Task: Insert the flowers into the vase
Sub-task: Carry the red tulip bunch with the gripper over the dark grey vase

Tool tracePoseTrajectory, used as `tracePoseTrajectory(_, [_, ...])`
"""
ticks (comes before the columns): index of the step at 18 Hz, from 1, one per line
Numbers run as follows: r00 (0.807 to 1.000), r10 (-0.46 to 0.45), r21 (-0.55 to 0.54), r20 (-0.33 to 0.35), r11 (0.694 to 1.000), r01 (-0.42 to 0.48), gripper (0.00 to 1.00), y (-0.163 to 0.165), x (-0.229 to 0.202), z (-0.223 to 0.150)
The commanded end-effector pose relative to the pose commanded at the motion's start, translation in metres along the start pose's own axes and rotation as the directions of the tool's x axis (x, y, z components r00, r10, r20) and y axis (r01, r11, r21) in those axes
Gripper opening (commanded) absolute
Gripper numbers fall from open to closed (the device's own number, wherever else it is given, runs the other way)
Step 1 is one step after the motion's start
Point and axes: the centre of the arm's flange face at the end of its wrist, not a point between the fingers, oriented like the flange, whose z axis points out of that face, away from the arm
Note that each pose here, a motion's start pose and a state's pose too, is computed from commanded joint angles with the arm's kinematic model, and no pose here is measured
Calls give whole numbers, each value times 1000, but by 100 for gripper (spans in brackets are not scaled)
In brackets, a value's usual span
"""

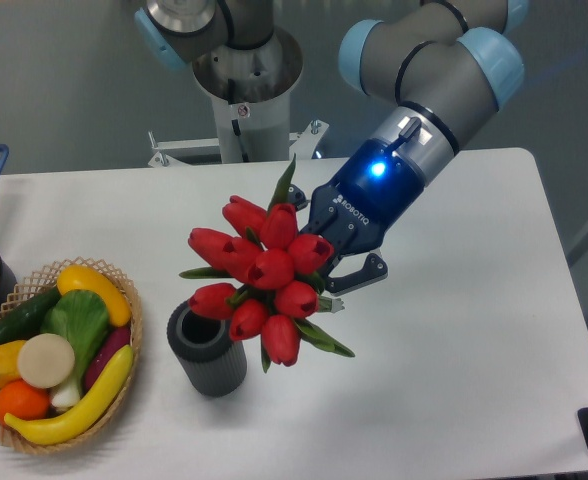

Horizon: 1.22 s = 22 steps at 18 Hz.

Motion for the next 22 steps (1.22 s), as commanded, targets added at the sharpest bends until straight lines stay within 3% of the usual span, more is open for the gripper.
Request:
tracePoseTrajectory(12, [999, 15, 43, -37, 999, -13, 27, -3, 5, 11])
tracePoseTrajectory(16, [997, 4, 86, -74, 996, 3, 27, -1, 7, 20])
tracePoseTrajectory(22, [981, -24, 219, -194, 973, 67, 27, 6, 19, 46])
